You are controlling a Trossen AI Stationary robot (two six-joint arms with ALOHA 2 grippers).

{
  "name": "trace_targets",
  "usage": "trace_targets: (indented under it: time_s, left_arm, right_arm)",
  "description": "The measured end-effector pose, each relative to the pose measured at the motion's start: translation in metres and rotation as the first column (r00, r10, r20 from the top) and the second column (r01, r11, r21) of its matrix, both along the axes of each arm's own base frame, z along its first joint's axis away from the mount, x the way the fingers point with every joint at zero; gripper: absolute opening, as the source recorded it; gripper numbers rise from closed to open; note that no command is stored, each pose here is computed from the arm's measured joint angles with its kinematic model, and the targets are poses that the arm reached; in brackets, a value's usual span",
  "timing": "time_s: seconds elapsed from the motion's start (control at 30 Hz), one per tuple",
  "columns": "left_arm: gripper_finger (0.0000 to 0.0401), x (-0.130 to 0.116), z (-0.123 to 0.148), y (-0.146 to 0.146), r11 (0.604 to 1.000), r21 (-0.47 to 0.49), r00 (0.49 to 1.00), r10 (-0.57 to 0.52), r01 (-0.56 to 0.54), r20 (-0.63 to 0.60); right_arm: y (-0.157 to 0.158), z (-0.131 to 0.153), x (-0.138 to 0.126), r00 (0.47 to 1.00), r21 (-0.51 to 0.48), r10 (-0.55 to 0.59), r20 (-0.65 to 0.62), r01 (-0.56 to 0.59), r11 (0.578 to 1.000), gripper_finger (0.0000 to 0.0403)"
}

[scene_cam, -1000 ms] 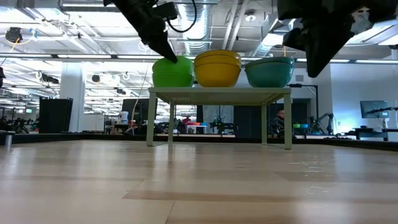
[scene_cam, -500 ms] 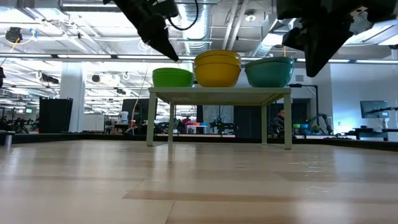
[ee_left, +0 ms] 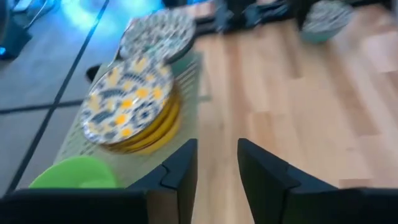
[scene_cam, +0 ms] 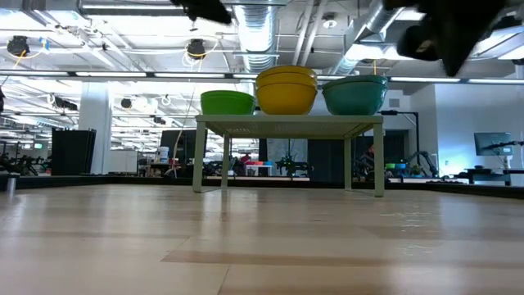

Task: Pick & Place Mini bowls
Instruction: Stack the blue bowl on the blue bowl on the shelf

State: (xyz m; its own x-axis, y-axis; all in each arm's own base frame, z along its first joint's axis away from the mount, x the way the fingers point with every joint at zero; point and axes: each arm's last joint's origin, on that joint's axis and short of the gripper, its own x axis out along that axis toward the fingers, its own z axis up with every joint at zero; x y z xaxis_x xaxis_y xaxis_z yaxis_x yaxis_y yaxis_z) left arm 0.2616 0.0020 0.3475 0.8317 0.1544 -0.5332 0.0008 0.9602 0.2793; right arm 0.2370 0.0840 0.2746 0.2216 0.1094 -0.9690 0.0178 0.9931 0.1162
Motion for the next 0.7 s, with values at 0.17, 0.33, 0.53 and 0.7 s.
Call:
trace_targets:
  time_s: [0.17,0.33,0.53,0.7]
  left_arm:
    - [0.0101,-0.019,0.016,-0.023,0.996,-0.005,0.994,-0.091,0.091,0.065]
    - [0.0091,-0.036,0.023,-0.031,0.991,-0.008,0.986,-0.134,0.135,0.097]
    - [0.0083,-0.045,-0.017,-0.03,0.993,-0.061,0.994,-0.102,0.103,0.034]
    - [0.0076,-0.045,-0.051,-0.032,0.992,-0.078,0.994,-0.098,0.101,0.039]
  right_arm:
    - [0.015,-0.003,-0.023,0.983,-0.084,-0.109,-0.147,0.098,0.992,0.0001]
    - [0.029,-0.012,-0.048,0.976,-0.124,-0.091,-0.196,0.067,0.99,0.0001]
    - [0.033,-0.017,-0.088,0.964,-0.04,-0.181,-0.195,0.177,0.983,0.0001]
    - [0.028,-0.015,-0.112,0.933,0.047,-0.354,-0.069,0.357,0.933,0.0]
